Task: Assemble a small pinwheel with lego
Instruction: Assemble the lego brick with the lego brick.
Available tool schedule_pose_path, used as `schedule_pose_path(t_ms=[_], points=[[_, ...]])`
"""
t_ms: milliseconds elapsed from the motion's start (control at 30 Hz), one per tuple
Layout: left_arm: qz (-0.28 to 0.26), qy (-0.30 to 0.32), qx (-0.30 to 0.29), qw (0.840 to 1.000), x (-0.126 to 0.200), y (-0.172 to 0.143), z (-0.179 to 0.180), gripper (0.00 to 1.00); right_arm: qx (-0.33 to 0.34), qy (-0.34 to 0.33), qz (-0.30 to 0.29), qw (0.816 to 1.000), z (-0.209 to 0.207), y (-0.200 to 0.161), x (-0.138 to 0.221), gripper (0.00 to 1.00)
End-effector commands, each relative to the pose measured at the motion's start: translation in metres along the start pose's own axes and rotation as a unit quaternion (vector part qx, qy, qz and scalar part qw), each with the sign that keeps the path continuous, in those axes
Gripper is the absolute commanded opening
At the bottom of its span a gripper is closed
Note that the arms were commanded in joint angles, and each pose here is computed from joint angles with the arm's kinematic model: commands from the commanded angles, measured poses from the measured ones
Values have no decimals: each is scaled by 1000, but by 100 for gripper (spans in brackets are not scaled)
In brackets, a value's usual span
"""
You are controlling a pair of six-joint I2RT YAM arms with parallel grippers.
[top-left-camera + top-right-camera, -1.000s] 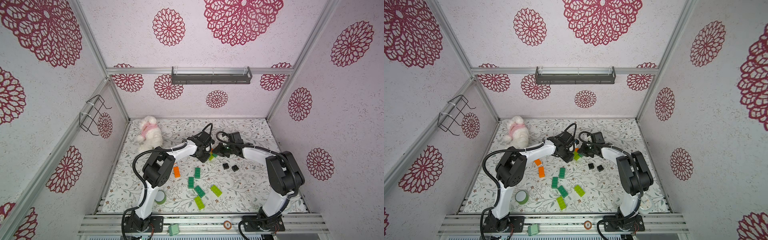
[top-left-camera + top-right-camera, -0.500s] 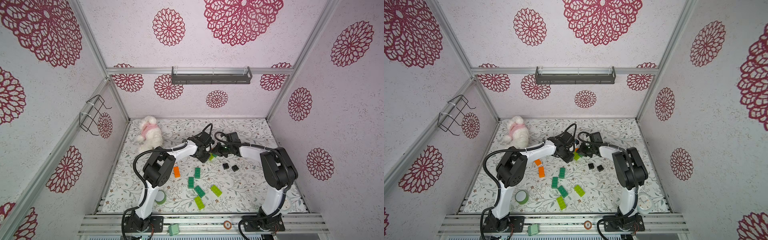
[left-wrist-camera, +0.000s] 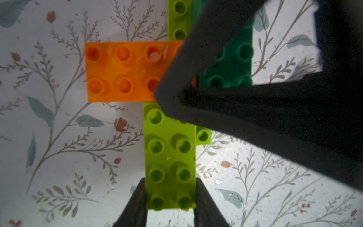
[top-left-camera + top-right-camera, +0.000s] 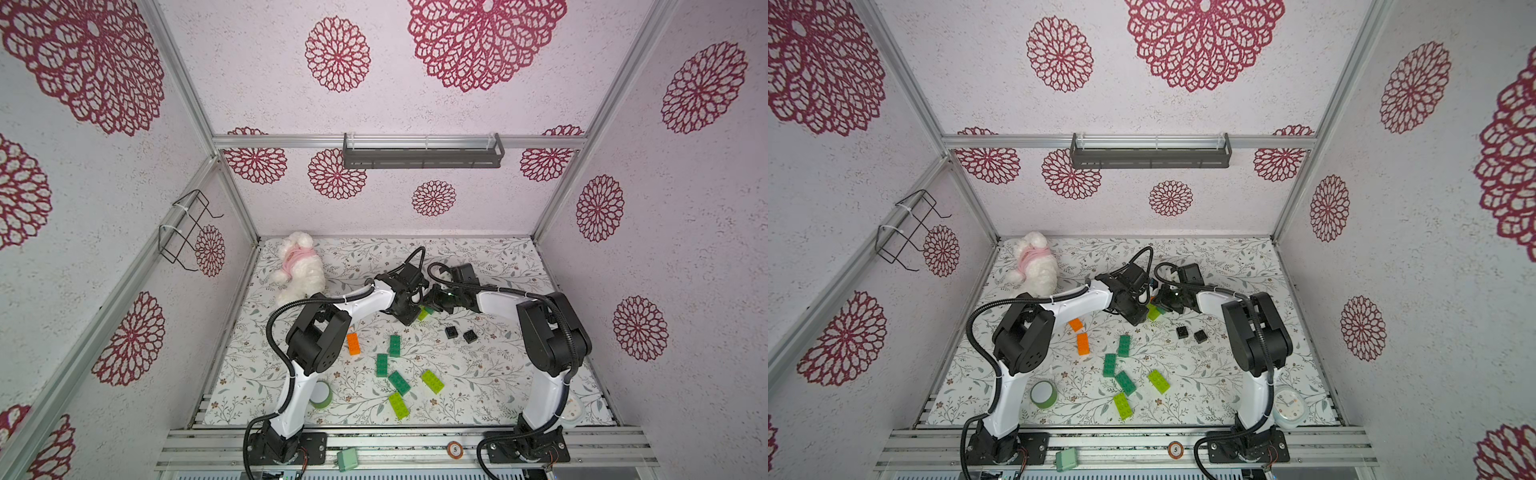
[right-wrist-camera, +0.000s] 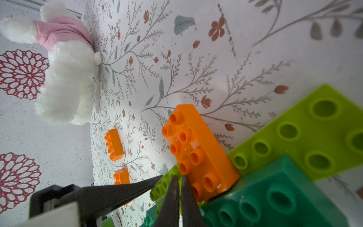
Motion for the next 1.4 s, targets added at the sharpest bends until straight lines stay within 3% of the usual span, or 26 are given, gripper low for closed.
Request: schedule_pose_path(t_ms=[0,467,1100,1367], points=[[0,3,-4,1000,-6,3,-2,33,-6,-25,7,1000,-7,-10,-2,9],[-2,7,-6,1000,-7,3,-3,34,59,-111,8,992,-6,-26,11,8],[2,10,-12,1000,-8,-1,-6,34,36,33,-54,997,28,9,29,8],[2,10,-12,1000,-8,-2,-5,35,27,22,-41,999,20,2,22,9]])
Point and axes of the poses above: each gripper's point midway between its finger pads, its own x axis back along the fingers, its own z axis along the line the jaws close on, y = z × x, the point moved 8 cm from there along x, back along the fingers, and after that the axes turned 14 degrees about x, right-handed, at the moved point
